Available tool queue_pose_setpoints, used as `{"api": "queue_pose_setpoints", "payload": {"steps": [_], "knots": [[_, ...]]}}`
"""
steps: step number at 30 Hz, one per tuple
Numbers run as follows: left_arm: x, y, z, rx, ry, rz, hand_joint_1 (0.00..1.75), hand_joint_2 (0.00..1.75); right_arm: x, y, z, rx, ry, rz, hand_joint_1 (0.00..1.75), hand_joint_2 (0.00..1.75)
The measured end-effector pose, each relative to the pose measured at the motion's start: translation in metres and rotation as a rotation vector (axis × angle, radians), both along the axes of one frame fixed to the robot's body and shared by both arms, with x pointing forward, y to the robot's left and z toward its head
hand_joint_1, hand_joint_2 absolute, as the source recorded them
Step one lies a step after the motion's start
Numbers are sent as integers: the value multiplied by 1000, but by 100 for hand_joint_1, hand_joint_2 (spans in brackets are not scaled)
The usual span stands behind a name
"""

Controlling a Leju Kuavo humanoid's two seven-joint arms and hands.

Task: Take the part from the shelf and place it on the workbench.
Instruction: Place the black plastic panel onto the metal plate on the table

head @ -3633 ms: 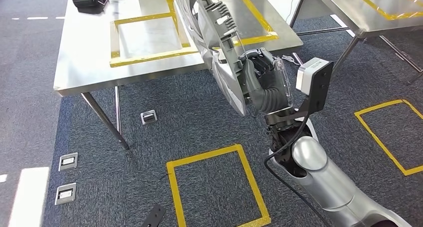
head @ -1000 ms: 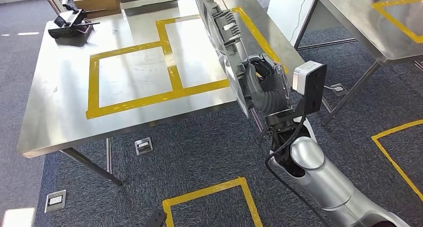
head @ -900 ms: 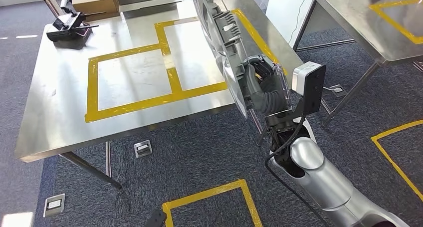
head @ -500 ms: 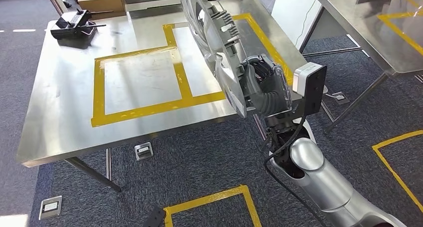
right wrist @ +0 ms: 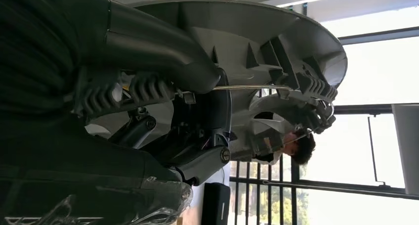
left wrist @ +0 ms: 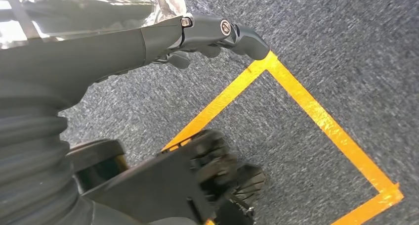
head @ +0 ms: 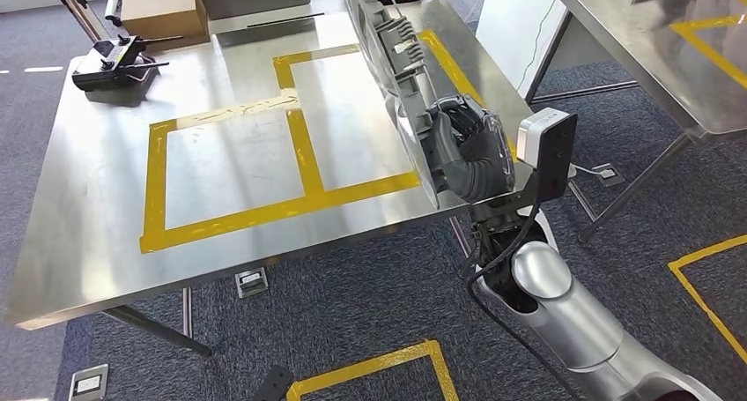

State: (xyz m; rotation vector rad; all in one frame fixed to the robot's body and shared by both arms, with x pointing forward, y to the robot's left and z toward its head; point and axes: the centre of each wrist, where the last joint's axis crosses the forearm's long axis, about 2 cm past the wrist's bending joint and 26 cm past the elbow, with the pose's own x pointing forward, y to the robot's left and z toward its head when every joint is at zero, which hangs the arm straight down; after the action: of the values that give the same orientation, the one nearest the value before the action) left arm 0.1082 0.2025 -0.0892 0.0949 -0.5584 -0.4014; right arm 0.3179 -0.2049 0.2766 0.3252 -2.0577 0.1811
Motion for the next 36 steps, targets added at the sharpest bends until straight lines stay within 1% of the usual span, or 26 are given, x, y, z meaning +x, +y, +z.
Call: {"api": "queue_pose_setpoints", "payload": {"steps": [3,14,36], "knots": [[-3,0,-1,1,5,0,0,175,0,0,-2,-1,5,-1,175,175],[-1,0,0,-3,-11,-7,0,175,0,0,0,-29,-12,-25,175,175],[-2,0,0,-15,-5,0,0,175,0,0,0,-36,-7,-30,175,175]]}}
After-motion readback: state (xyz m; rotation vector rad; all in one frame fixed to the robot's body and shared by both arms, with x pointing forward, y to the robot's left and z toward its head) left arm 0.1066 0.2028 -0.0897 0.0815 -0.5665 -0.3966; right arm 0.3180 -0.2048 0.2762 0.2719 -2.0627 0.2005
